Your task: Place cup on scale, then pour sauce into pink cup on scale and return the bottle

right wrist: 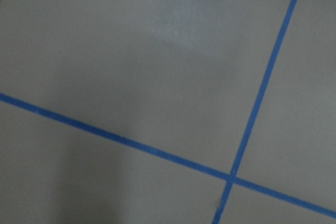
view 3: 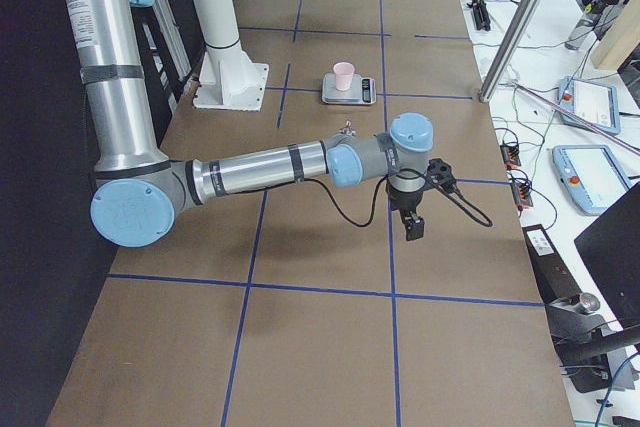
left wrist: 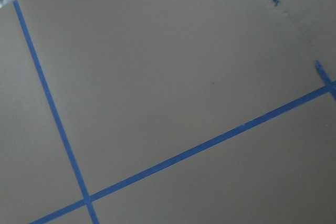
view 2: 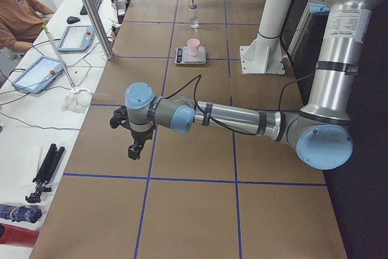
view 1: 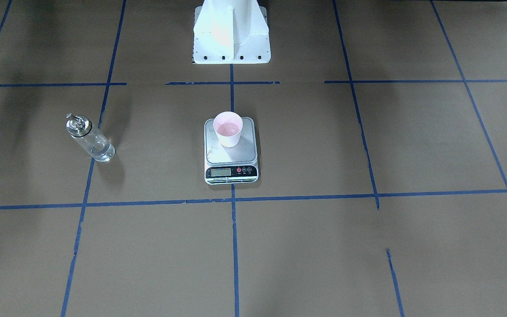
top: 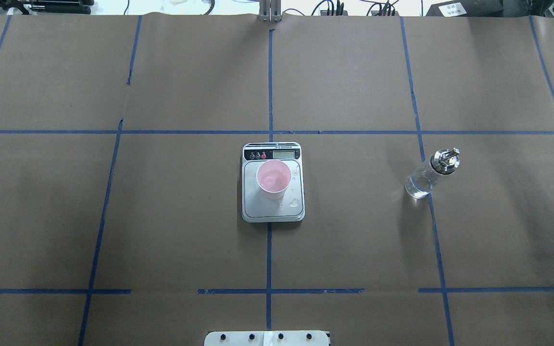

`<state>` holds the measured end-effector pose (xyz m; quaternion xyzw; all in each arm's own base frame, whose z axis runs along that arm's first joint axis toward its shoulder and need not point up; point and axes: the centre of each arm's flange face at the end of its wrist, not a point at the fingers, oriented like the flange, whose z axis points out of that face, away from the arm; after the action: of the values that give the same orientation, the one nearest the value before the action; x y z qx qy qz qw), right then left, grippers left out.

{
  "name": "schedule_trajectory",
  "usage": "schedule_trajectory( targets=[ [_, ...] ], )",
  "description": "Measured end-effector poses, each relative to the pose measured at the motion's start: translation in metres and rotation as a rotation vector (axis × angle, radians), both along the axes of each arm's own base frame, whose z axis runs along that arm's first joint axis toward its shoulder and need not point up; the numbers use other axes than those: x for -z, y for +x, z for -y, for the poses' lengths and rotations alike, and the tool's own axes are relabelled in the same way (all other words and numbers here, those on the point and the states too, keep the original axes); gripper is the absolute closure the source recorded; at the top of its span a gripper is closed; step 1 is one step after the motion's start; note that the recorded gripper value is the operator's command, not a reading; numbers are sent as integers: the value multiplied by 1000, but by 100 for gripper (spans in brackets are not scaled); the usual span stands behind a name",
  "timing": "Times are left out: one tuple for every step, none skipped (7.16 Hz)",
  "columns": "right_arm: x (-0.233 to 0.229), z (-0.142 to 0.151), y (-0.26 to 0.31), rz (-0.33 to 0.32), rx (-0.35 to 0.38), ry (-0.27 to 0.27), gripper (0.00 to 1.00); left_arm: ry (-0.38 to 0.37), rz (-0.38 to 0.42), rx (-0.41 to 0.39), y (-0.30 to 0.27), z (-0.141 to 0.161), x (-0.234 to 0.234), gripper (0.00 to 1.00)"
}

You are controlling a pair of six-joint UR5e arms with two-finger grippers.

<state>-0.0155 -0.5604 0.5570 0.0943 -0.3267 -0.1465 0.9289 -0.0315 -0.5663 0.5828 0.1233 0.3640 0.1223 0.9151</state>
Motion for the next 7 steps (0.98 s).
schedule_trajectory(
  targets=[
    [-11,-9,13,2,42,-68,0,-82,-28,2,-9,-3,-8,0],
    [-14,-16,20,4,71,-113,0,-143,-38,5,-12,-9,-1,0],
    [-18,-25,24,4,84,-133,0,-175,-37,6,-13,-16,13,0],
    [-20,-30,25,2,89,-136,0,-202,-35,1,-13,-31,11,0],
    [-23,-33,26,1,92,-127,0,-205,-37,-6,-13,-51,-4,0],
    [-29,-39,27,2,92,-115,0,-160,-39,-8,-12,-59,-12,0],
    [-36,-45,27,6,92,-105,0,-106,-42,-9,-11,-62,-15,0]
  ],
)
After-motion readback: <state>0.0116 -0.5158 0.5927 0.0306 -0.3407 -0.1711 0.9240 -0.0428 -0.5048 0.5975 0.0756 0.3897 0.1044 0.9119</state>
